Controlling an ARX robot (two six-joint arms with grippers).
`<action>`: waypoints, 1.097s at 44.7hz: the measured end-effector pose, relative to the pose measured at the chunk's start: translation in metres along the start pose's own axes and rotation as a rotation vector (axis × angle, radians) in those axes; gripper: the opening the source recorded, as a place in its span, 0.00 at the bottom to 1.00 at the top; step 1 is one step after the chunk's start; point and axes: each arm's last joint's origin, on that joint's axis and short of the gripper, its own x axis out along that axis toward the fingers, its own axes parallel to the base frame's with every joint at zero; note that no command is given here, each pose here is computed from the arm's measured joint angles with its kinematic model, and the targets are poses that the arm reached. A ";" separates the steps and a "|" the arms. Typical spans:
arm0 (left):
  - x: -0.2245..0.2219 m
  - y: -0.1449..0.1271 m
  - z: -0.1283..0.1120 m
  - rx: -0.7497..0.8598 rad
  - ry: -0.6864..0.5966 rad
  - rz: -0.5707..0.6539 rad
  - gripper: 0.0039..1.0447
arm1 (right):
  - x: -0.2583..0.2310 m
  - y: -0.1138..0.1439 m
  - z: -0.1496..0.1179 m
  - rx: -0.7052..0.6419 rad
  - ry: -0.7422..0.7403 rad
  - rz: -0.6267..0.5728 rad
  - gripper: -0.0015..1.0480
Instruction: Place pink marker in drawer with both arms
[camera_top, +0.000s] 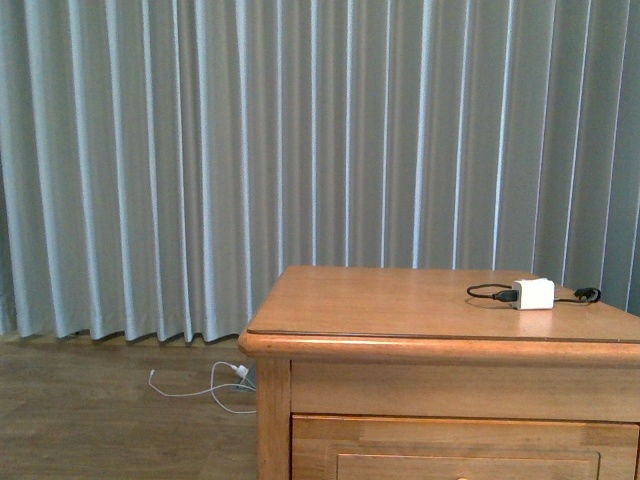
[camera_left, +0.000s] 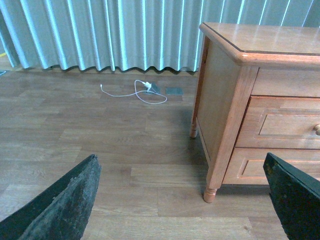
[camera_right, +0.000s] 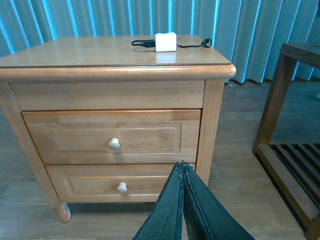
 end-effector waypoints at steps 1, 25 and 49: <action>0.000 0.000 0.000 0.000 0.000 0.000 0.94 | 0.000 0.000 0.000 0.000 0.000 0.000 0.01; 0.000 0.000 0.000 0.000 0.000 0.000 0.94 | -0.018 0.000 -0.003 0.000 0.000 0.001 0.01; 0.000 0.000 0.000 0.000 0.000 0.000 0.94 | -0.018 0.000 -0.003 -0.002 0.003 0.001 0.52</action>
